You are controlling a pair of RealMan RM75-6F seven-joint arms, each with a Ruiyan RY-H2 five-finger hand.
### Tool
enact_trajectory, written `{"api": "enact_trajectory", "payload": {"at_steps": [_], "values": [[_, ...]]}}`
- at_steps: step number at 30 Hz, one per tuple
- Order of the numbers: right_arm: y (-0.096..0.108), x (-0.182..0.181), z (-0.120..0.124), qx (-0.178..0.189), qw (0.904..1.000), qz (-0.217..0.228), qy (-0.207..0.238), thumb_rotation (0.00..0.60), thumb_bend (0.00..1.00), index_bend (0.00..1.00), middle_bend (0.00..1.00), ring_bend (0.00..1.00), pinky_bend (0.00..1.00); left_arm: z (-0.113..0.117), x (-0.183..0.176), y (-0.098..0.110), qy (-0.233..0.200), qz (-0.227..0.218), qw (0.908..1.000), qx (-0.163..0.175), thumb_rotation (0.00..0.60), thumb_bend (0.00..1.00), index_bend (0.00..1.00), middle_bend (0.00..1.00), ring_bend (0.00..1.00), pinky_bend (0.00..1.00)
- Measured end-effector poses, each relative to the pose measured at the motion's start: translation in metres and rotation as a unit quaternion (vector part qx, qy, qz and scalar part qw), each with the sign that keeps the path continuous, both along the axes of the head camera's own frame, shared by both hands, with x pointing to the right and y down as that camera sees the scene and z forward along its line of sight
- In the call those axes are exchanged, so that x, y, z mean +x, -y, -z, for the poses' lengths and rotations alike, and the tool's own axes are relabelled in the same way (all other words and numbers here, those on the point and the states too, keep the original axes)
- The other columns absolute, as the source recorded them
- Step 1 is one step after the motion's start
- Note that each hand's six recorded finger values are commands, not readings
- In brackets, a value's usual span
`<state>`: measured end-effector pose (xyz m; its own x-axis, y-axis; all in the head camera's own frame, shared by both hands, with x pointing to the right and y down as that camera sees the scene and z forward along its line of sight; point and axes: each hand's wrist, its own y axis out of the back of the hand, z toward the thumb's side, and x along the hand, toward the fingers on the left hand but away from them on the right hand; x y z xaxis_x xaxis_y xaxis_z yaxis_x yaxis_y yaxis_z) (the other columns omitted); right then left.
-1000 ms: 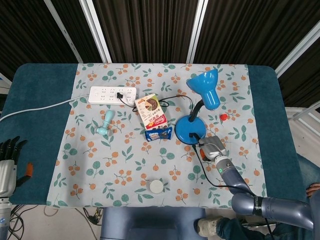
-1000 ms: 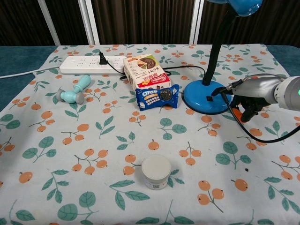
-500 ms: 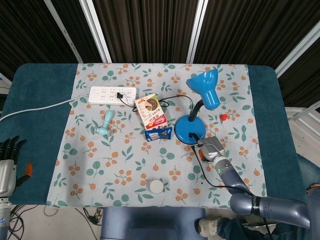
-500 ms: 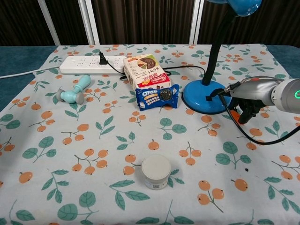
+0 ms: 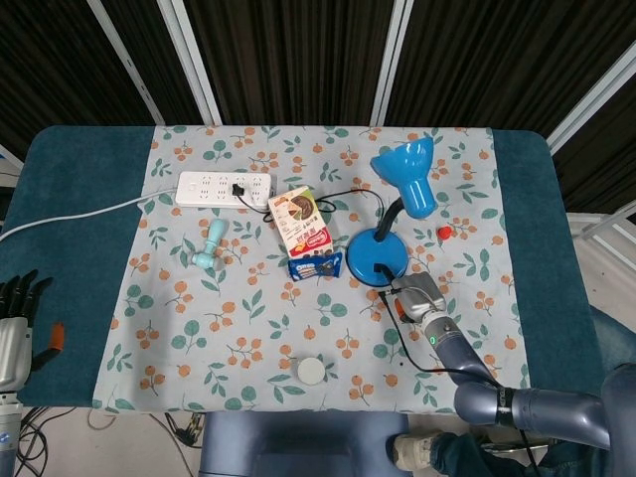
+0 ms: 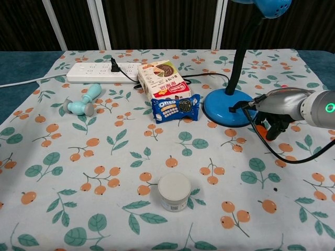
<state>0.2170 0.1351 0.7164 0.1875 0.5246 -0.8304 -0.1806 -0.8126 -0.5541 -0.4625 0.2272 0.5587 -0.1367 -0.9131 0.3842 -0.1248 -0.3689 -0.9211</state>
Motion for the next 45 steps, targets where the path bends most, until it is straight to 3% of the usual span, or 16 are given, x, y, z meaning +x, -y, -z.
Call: {"api": "enact_trajectory", "payload": {"at_steps": [6,14,16,20,23,30,31,33,35,45], "values": [[0.006,-0.003,-0.001,-0.009,0.9999,0.001,-0.014,0.6,0.71,0.1,0.65,0.74,1.0,0.0,0.0,0.0,-0.001,0.0,1.0,0.0,0.6,0.47,0.14,0.04,0.03,0.05],[0.011,-0.009,0.008,-0.005,0.9999,-0.006,-0.007,0.6,0.71,0.07,0.64,0.72,1.0,0.0,-0.001,0.0,-0.002,0.001,1.0,-0.001,0.6,0.47,0.14,0.04,0.03,0.05],[0.014,-0.01,0.014,0.004,0.9999,-0.011,0.001,0.6,0.68,0.05,0.59,0.65,1.0,0.0,-0.001,0.0,-0.002,0.002,1.0,-0.002,0.6,0.47,0.14,0.04,0.03,0.05],[0.017,-0.008,0.034,0.034,0.9988,-0.027,0.022,0.6,0.47,0.04,0.34,0.37,1.0,0.0,0.0,0.0,-0.001,0.001,1.0,-0.001,0.6,0.47,0.14,0.04,0.03,0.05],[0.014,0.001,0.052,0.055,0.9971,-0.039,0.034,0.6,0.39,0.02,0.21,0.22,1.0,0.0,0.0,0.0,-0.001,0.001,1.0,-0.001,0.6,0.47,0.14,0.04,0.03,0.05],[0.002,0.047,0.091,0.118,0.9905,-0.063,0.032,0.6,0.29,0.02,0.13,0.09,1.0,0.0,0.0,0.0,0.002,0.0,1.0,0.0,0.6,0.47,0.14,0.04,0.03,0.05],[-0.001,0.053,0.095,0.128,0.9891,-0.066,0.032,0.6,0.29,0.02,0.12,0.08,0.93,0.0,0.0,-0.001,0.003,0.0,1.0,0.0,0.6,0.47,0.14,0.04,0.03,0.05],[-0.01,0.068,0.105,0.149,0.9856,-0.073,0.035,0.6,0.29,0.02,0.11,0.07,0.38,0.0,0.001,-0.001,0.004,0.0,1.0,0.0,0.6,0.47,0.14,0.04,0.03,0.05],[-0.022,0.086,0.115,0.17,0.9813,-0.082,0.038,0.6,0.29,0.02,0.11,0.07,0.01,0.001,0.001,-0.001,0.005,0.001,1.0,0.001,0.6,0.47,0.14,0.04,0.03,0.05],[-0.091,0.189,0.161,0.279,0.9543,-0.107,-0.004,0.6,0.29,0.02,0.08,0.06,0.0,0.001,0.001,-0.001,0.008,0.0,1.0,0.003,0.6,0.47,0.14,0.04,0.03,0.05]]}}
